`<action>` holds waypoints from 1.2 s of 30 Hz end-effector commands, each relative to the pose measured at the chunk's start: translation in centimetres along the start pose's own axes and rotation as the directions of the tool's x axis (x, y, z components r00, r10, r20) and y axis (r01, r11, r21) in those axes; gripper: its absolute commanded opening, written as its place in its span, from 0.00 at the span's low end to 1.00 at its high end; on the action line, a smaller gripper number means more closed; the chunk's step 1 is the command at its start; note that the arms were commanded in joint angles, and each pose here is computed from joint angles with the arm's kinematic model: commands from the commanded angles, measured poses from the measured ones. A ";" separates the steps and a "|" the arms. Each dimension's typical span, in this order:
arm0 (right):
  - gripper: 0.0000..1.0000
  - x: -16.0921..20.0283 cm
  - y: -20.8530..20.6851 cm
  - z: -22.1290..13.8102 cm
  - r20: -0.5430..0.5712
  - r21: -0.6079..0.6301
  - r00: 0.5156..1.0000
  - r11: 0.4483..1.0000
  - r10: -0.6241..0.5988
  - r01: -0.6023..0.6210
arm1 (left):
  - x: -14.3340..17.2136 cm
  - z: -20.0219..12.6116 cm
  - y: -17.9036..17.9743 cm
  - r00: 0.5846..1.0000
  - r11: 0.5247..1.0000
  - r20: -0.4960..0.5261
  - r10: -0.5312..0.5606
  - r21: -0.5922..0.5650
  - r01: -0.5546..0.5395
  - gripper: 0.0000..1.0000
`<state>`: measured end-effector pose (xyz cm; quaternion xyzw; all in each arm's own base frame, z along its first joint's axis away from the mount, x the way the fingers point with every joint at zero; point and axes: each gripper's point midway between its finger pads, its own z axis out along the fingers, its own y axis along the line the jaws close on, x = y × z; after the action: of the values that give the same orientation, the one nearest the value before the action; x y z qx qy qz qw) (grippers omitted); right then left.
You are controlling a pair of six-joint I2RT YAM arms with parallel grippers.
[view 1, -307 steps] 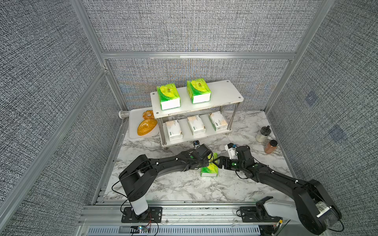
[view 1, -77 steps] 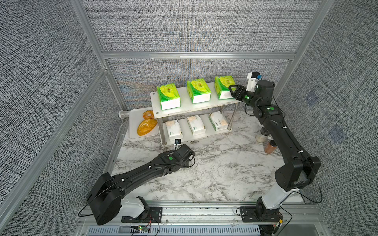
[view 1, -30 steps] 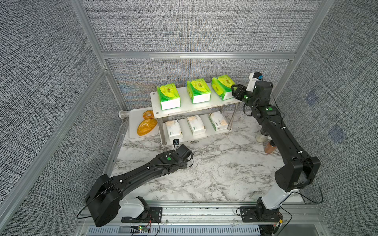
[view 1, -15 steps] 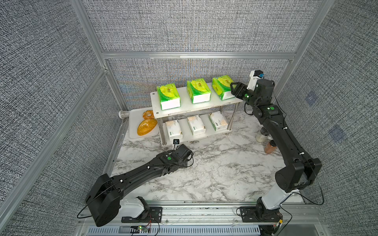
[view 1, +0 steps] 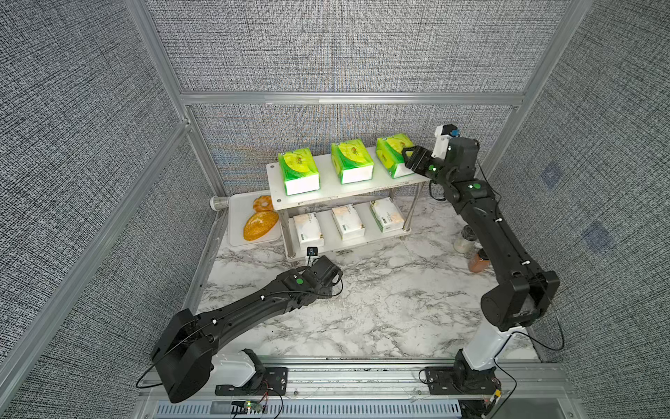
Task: Place the tissue boxes on the shelf by color
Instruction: Place a box of tissues on the shelf.
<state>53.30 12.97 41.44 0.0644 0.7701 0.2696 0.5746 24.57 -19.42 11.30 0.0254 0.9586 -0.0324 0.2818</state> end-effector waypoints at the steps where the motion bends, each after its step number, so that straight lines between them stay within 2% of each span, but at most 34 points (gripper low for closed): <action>1: 0.69 0.6 -0.5 0.0 -0.015 0.017 1.000 1.000 -0.004 0.004 | -0.2 -0.2 0.3 1.000 1.000 0.011 -0.002 -0.010 0.002 0.76; 5: 0.62 0.4 -0.7 -0.3 -0.002 0.034 1.000 0.999 0.002 -0.002 | -0.2 -0.2 0.2 1.000 1.000 0.011 0.000 -0.010 0.001 0.76; 10: 0.59 0.0 -1.1 -0.8 0.031 0.059 0.999 0.998 0.016 -0.018 | -0.3 -0.1 0.1 1.000 1.000 0.011 0.001 -0.011 -0.001 0.76; 23: 0.59 -0.5 -1.9 -0.3 0.028 0.084 1.000 0.996 0.010 -0.012 | -0.5 -0.1 0.1 1.000 1.000 0.011 0.003 -0.010 -0.003 0.76; 36: 0.59 -0.1 -1.3 1.0 0.013 0.058 1.000 0.998 0.011 -0.012 | -0.4 -0.2 0.3 1.000 1.000 0.012 -0.001 -0.015 0.001 0.76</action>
<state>54.65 11.95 41.49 0.0889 0.7634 0.2518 0.5881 24.68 -19.51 11.44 0.0249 0.9583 -0.0331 0.2828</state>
